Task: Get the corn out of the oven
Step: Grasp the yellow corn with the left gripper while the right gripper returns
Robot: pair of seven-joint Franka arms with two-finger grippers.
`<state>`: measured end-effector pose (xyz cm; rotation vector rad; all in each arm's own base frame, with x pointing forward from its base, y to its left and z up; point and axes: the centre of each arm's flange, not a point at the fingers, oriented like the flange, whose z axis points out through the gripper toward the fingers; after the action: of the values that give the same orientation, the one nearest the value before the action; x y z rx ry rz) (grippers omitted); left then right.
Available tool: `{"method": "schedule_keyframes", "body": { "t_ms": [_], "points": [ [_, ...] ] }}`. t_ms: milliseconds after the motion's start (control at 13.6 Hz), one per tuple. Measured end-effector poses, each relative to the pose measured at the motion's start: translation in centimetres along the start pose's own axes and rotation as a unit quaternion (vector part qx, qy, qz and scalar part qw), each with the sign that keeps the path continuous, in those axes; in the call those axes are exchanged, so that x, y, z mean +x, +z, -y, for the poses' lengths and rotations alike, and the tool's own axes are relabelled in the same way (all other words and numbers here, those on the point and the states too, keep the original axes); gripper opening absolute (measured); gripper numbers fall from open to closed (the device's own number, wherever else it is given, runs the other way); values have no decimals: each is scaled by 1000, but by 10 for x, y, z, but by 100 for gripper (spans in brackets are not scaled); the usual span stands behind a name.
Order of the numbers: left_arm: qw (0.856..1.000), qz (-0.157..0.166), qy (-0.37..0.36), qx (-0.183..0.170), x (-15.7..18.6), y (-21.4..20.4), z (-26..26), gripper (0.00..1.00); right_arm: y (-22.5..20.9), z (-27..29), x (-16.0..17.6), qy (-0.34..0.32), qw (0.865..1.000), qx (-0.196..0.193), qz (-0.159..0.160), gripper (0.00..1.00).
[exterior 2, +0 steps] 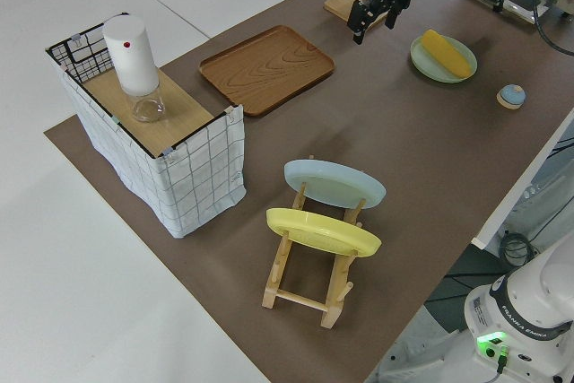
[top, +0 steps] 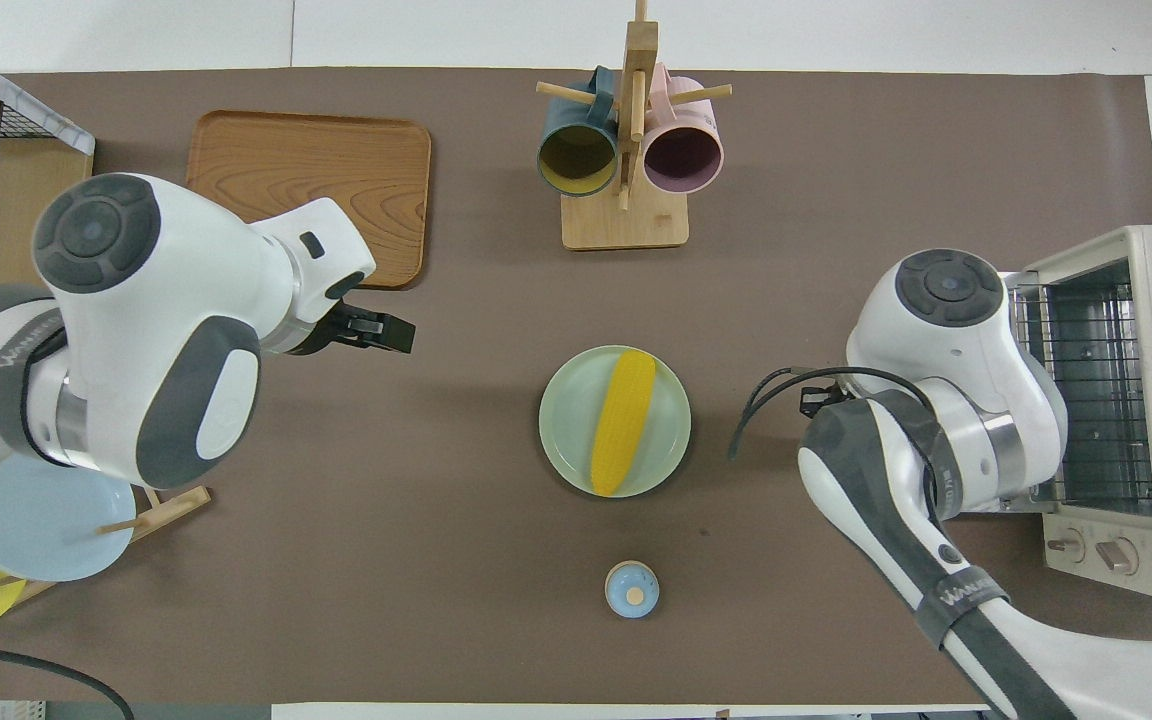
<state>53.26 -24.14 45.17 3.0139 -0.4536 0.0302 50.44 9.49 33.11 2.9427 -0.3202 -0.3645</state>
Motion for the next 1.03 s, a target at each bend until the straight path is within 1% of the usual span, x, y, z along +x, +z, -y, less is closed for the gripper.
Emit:
{"method": "schedule_keyframes", "body": {
  "t_ms": [74, 221, 369, 516, 664, 885, 1032],
  "points": [
    [1000, 0, 6, -2, 0, 8, -19, 100, 9, -15, 3, -6, 1000, 3, -11, 1],
    [1000, -1, 14, -5, -1, 22, -55, 100, 22, -26, 1, -13, 1000, -4, -28, 1],
    [1000, -7, 19, -14, 0, 40, -85, 100, 26, -24, -6, -19, 999, -6, -29, 1],
    [999, -4, 31, -26, 6, 58, -115, 100, 29, -24, -8, -19, 999, -3, -35, 1],
    [998, 0, 52, -30, 11, 73, -146, 100, 37, -34, -7, -15, 999, 2, -40, 1],
    [996, -8, 84, -41, 5, 102, -199, 100, 49, -42, -11, -15, 999, 4, -39, 1],
    [995, -8, 94, -42, 0, 116, -215, 100, 50, -42, -13, -15, 999, 4, -39, 1]
  ]
}}
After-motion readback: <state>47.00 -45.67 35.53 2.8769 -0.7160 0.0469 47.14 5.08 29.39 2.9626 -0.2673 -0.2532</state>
